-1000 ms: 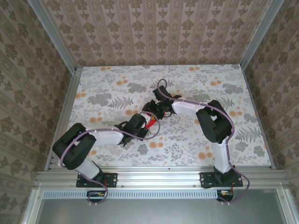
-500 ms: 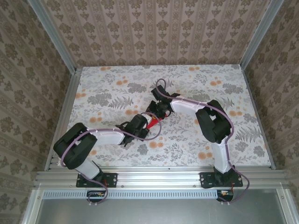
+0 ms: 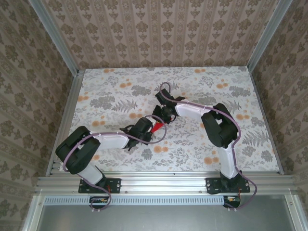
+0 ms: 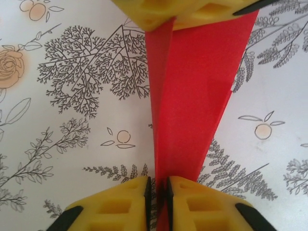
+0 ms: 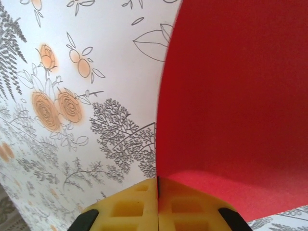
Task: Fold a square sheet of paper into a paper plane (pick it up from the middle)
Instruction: Fold the wing for the fifth time at the center of the table.
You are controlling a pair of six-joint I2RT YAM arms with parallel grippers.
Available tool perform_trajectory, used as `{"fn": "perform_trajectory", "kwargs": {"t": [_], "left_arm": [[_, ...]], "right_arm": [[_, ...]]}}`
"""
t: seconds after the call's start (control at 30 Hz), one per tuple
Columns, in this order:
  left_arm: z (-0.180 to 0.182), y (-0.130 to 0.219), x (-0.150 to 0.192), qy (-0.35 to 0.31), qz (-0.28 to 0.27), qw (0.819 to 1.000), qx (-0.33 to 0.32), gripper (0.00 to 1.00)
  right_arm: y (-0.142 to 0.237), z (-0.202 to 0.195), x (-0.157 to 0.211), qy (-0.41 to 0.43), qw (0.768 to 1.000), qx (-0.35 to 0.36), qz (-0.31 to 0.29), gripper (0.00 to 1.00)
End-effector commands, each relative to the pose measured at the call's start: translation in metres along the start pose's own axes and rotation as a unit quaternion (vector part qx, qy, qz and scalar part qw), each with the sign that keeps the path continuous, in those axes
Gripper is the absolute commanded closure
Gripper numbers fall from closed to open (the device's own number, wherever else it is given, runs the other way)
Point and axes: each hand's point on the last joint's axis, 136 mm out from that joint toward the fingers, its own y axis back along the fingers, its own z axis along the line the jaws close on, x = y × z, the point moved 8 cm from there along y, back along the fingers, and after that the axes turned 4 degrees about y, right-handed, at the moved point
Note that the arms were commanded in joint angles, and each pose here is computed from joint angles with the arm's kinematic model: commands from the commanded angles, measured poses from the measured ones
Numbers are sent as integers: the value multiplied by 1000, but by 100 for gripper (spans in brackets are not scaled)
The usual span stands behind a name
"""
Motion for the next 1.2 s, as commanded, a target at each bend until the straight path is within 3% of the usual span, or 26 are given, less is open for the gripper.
{"fn": "perform_trajectory", "kwargs": {"t": [0.0, 0.13, 0.27, 0.4, 0.57, 0.83, 1.17], "left_arm": [[0, 4, -2, 24, 18, 1000, -10, 69], [-2, 17, -6, 55, 16, 997, 46, 49], [7, 31, -5, 120, 1, 986, 117, 40], [19, 40, -3, 196, -19, 962, 187, 34], [31, 39, 0, 270, -17, 933, 237, 34], [42, 29, 0, 338, -11, 903, 265, 42], [44, 9, -4, 366, 6, 890, 270, 54]], "right_arm": [[15, -1, 3, 7, 1000, 8, -13, 98], [21, 0, 0, 22, 999, -14, -17, 99], [26, 2, 0, 55, 997, -47, -8, 99], [31, 3, 2, 100, 992, -71, -5, 99], [26, 2, 6, 140, 986, -88, 12, 98], [11, -4, 9, 187, 976, -108, 39, 96], [4, -20, 0, 199, 964, -172, 38, 93]]}}
